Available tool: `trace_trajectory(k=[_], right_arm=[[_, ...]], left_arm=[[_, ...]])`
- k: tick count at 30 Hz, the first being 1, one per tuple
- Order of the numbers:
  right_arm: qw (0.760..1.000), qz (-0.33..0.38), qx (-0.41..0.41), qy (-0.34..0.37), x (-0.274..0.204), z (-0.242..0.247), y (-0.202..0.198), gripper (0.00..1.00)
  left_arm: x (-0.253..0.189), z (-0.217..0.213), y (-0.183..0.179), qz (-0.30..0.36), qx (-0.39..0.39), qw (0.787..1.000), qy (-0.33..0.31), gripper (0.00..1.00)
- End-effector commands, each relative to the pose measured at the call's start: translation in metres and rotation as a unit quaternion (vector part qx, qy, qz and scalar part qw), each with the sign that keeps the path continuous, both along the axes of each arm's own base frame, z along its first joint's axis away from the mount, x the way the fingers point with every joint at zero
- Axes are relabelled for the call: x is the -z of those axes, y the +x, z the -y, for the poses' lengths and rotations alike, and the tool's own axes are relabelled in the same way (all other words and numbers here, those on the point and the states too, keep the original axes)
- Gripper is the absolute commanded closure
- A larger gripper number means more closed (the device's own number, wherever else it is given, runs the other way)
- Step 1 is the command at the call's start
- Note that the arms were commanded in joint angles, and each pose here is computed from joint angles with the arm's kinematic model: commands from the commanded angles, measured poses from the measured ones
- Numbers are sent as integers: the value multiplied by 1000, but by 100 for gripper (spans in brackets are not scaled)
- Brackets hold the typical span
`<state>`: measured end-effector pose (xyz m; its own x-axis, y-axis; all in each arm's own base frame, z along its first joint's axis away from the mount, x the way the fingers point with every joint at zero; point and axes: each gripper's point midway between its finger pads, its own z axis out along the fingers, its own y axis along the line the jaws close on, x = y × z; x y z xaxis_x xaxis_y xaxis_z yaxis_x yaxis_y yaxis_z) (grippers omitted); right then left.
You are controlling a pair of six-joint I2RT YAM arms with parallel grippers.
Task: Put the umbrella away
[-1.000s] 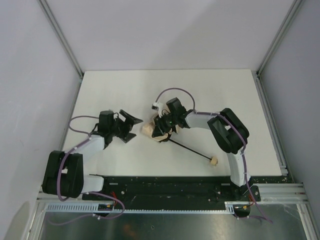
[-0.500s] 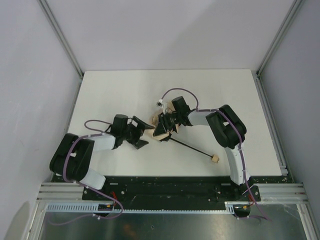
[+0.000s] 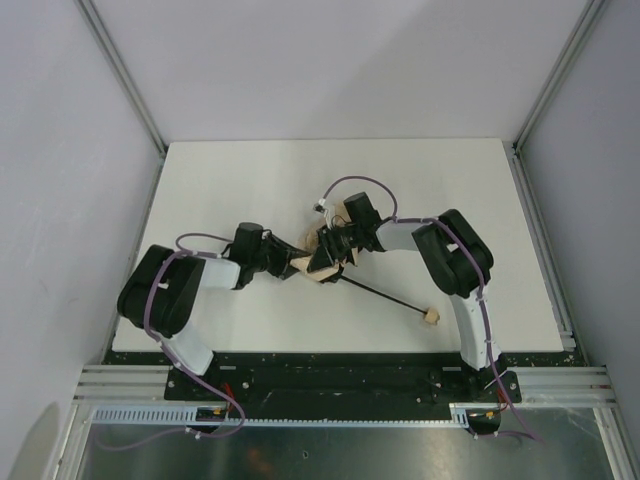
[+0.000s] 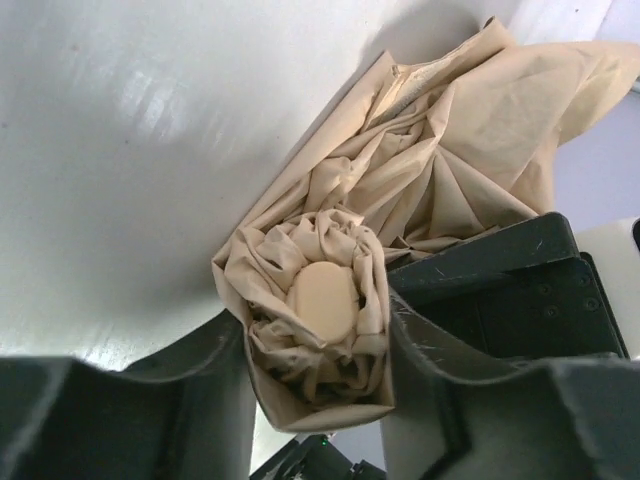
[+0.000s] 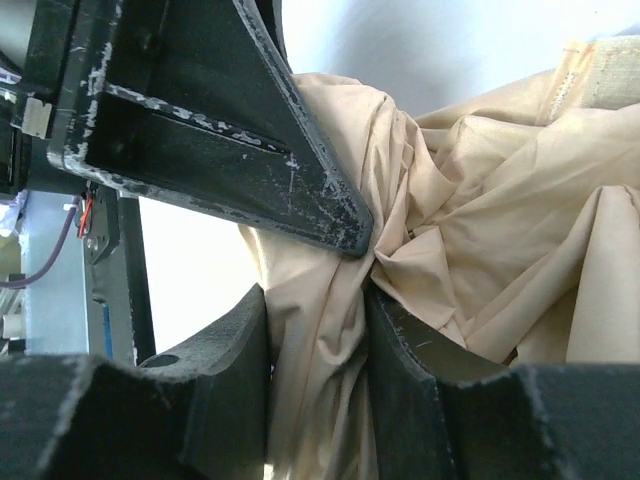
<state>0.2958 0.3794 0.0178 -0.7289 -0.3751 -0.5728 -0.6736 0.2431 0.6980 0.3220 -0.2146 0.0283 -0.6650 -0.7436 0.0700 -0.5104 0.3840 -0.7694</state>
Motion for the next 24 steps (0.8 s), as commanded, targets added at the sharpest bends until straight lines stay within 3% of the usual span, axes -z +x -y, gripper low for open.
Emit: trace_trajectory(k=[1, 4, 8, 15, 20, 24], right_arm=[[962, -141, 4, -234, 111, 78, -83, 100], [965, -105, 7, -240, 102, 74, -73, 100], [968, -32, 32, -246, 75, 64, -47, 95], [950, 182, 90, -239, -39, 42, -9, 40], [875, 390, 117, -263, -93, 26, -14, 27], [823, 489, 118, -265, -96, 10, -29, 25]], left_arm=[[47, -25, -8, -19, -14, 995, 92, 69], [54, -27, -15, -24, 1, 994, 105, 93], [67, -31, -31, -56, 15, 991, 117, 100], [76, -46, -52, -129, 9, 979, 155, 100], [77, -46, -59, -165, 12, 973, 159, 100], [76, -44, -63, -186, 17, 970, 155, 100]])
